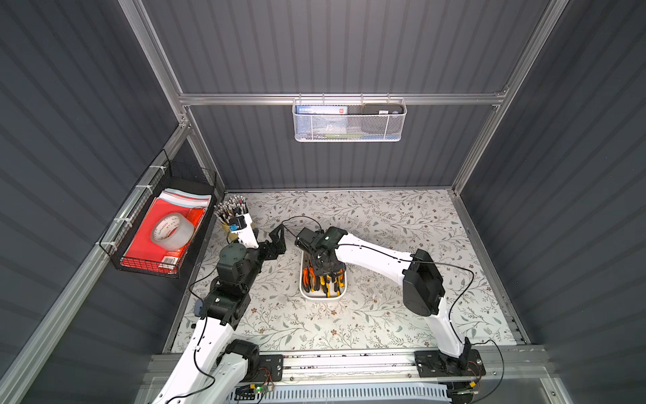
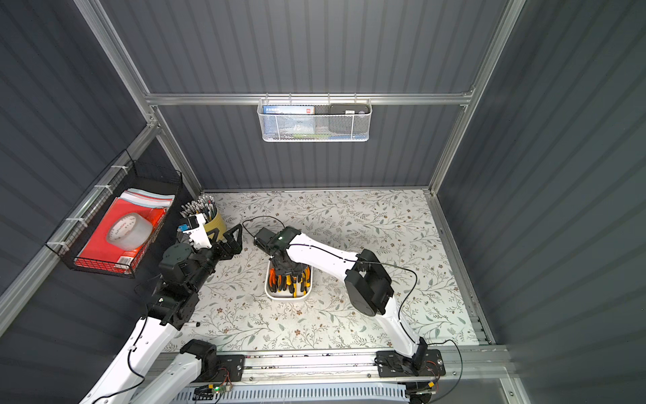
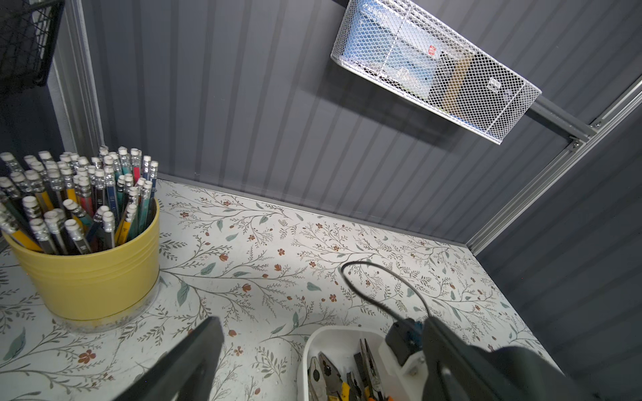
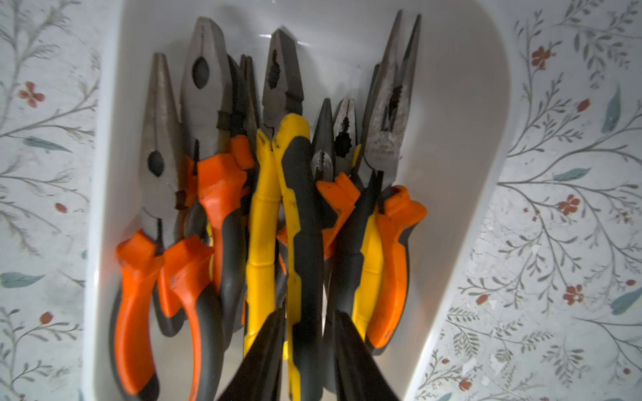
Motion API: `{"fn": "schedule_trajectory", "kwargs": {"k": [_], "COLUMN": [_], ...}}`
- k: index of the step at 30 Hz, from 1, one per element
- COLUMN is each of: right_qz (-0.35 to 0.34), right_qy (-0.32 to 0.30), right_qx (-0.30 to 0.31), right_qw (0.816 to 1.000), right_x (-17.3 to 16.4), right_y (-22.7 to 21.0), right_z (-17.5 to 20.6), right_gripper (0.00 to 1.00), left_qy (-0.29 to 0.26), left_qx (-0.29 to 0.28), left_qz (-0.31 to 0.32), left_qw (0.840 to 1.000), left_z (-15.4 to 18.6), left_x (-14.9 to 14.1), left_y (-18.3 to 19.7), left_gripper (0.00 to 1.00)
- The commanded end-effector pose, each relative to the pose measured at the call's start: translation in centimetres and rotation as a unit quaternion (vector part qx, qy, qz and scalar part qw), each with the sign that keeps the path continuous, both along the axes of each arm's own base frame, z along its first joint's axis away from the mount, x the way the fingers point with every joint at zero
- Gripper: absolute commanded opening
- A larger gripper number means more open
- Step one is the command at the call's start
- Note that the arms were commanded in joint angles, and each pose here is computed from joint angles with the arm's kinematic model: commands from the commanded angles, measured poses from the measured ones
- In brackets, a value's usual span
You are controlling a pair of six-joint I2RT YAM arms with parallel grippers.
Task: Take the pliers out of the storage box
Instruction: Pick up the pliers from the storage box.
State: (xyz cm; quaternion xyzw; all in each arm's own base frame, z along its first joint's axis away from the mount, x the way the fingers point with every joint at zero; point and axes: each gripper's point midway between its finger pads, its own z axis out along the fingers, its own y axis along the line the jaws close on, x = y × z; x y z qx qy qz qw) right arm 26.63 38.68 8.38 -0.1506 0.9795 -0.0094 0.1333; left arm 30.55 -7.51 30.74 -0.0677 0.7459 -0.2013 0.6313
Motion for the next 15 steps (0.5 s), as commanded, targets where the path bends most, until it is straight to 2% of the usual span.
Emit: {"fn": "schedule_trajectory", "kwargs": {"k": [1,11,15], "right_qz": [0.007,0.006,-0.002], "right_qy": [0.001,0.003,-0.003], "right_qx": [-0.033,-0.042,-0.044], "right_qw": [0.999,0.999,0.999], "right_x": [-0.2,0.0,0.1], "right_y": [-0.6,-0.5,-0.7], "right_z": [-0.5,-1.7,-1.5], "right_gripper": [0.29,0.23,0.15], "left_qy": [-0.008,-0.006,-0.006], "left_qx": [-0.005,-0.007,-0.007], "left_qz": [0.006,0.006,0.003], "left_qw": [1.000,1.000,1.000], "left_z": [0.3,0.2,0.2], "left_x": [-0.2,-0.1,-0.1], "left_y": [0.2,0.2,0.1], "left_gripper": [0.93,0.94,0.94]}}
